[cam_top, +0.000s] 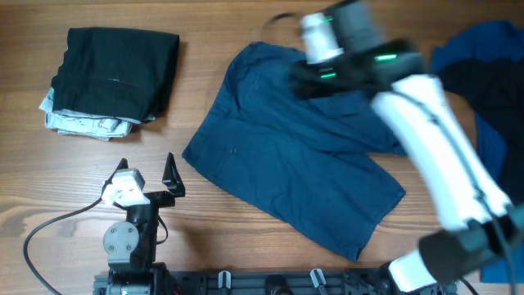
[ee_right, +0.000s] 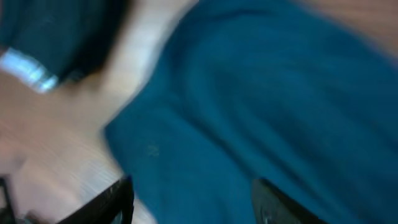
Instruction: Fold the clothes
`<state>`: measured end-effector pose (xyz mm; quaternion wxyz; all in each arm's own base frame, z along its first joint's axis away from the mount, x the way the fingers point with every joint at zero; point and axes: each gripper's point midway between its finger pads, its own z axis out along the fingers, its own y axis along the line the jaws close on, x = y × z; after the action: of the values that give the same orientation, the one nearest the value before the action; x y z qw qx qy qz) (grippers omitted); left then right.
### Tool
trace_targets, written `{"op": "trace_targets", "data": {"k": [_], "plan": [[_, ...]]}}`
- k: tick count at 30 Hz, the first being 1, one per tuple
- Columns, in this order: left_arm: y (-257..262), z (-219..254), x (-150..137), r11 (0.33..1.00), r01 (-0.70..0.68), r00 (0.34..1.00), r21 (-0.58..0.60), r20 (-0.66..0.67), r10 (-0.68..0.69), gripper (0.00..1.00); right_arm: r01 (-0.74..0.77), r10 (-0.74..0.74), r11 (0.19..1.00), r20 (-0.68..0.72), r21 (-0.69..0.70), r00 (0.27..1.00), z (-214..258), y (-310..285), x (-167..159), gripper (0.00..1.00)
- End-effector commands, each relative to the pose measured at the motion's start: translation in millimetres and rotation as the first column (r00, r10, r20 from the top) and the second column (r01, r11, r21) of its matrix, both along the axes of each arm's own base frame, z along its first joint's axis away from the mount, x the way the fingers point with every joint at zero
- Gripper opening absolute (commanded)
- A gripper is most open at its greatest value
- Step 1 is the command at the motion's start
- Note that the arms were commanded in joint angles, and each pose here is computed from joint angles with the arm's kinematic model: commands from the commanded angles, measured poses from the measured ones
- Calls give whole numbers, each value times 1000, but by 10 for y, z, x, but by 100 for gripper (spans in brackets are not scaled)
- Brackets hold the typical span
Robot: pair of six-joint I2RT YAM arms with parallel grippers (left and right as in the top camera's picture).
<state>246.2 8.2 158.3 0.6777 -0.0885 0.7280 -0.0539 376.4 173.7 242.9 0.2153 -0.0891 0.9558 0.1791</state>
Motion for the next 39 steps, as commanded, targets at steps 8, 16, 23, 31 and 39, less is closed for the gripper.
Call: {"op": "trace_targets", "data": {"k": [8, 16, 23, 31, 39], "plan": [[-3, -6, 0, 1000, 5, 1000, 18, 4, -5, 100, 446, -463, 884, -143, -139, 875, -132, -2156, -268, 59], [-3, -6, 0, 1000, 5, 1000, 18, 4, -5, 100, 520, -537, 844, -237, -135, 810, -692, -2465, -415, 53], [-3, -6, 0, 1000, 5, 1000, 18, 4, -5, 100, 596, -602, 794, -291, -119, 744, -1310, -2459, -476, 53], [-3, -6, 0, 1000, 5, 1000, 18, 4, -5, 100, 674, -662, 736, -280, -65, 695, -1756, -2431, -439, 53], [-3, -6, 0, 1000, 5, 1000, 18, 4, -5, 100, 671, -651, 741, -224, 19, 725, -2054, -2358, -372, 53]]}}
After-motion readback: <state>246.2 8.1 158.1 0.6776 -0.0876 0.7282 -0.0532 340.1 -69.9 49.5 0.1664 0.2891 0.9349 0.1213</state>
